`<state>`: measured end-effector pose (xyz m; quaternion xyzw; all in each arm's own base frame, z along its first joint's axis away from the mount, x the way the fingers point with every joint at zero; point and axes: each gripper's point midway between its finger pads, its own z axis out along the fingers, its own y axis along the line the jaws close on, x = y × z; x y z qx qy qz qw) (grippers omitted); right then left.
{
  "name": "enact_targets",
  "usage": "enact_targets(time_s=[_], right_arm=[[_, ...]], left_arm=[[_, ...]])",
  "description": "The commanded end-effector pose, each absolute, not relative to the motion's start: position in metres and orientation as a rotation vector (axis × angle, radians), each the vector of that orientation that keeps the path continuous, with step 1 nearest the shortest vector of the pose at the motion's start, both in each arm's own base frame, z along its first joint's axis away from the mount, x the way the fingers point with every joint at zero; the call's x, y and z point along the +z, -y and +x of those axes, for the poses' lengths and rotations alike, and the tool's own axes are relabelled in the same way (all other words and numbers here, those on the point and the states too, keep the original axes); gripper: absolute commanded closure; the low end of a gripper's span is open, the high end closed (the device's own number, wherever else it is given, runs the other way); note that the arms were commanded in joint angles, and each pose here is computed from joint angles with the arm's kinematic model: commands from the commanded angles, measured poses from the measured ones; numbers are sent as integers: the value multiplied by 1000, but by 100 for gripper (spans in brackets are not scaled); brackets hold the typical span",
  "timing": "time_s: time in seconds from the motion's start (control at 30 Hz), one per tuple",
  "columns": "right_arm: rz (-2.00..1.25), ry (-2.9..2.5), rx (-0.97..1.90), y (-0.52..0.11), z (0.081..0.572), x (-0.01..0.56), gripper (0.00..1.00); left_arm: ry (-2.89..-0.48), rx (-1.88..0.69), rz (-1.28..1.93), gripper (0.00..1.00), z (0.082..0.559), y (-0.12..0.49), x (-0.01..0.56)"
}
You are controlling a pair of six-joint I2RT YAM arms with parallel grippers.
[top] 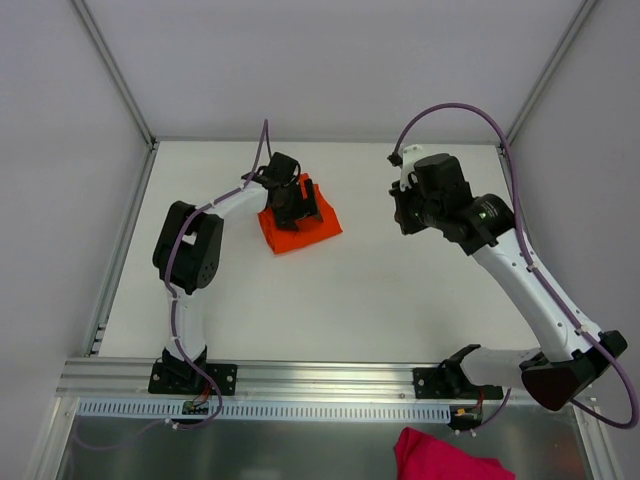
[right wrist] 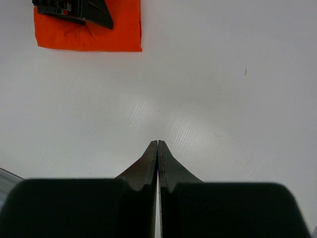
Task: Fold and stack the t-shirts
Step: Fold the long partially folded tshirt into a neat square
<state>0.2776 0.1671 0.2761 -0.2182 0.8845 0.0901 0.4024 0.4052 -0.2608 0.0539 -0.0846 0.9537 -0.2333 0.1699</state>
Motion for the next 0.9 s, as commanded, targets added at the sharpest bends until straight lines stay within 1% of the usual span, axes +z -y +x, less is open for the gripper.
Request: enact_targets(time_s=[0.0,0.1,0.17,0.23,0.33,0.37,0.47,0.5,0.67,0.7,0.77,0.8,0.83,0.87], right_arm=[[-548,-2204,172,-157,280,287,99],[-541,-2164,147,-154,287,303,99],[-529,-2139,140,-152,291,315,99],[-512,-2116,135,-150,293,325,99],[-501,-2072,142,-148,294,344,99],[-499,-2062,142,-147,293,348,99],[-496,-2025,131,-142,293,364,99],[-493,-2013,126,-140,293,369,99],[-500,-2031,119,-138,295,363,99],[-514,-2038,135,-142,295,360,99],[-527,-2075,166,-149,296,345,99],[-548,-2092,205,-156,294,337,99],[-554,-2106,233,-162,296,329,99],[-556,-2155,268,-168,294,310,99]], left_arm=[[-2760,-620,-296,24,396,254,46],[-2837,-580,-314,28,377,250,41],[-2946,-408,-401,33,352,232,32],[-3062,-298,-460,35,321,218,28],[-3134,-245,-496,41,288,207,27],[-3146,-230,-500,46,281,205,27],[-3217,-186,-498,52,247,194,25],[-3222,-183,-489,52,240,192,31],[-3298,-113,-418,52,191,177,37],[-3273,-154,-392,48,189,178,45],[-3214,-266,-326,44,192,184,50],[-3127,-333,-296,41,200,186,65],[-3057,-340,-283,36,210,185,72],[-2988,-372,-253,33,223,189,84]])
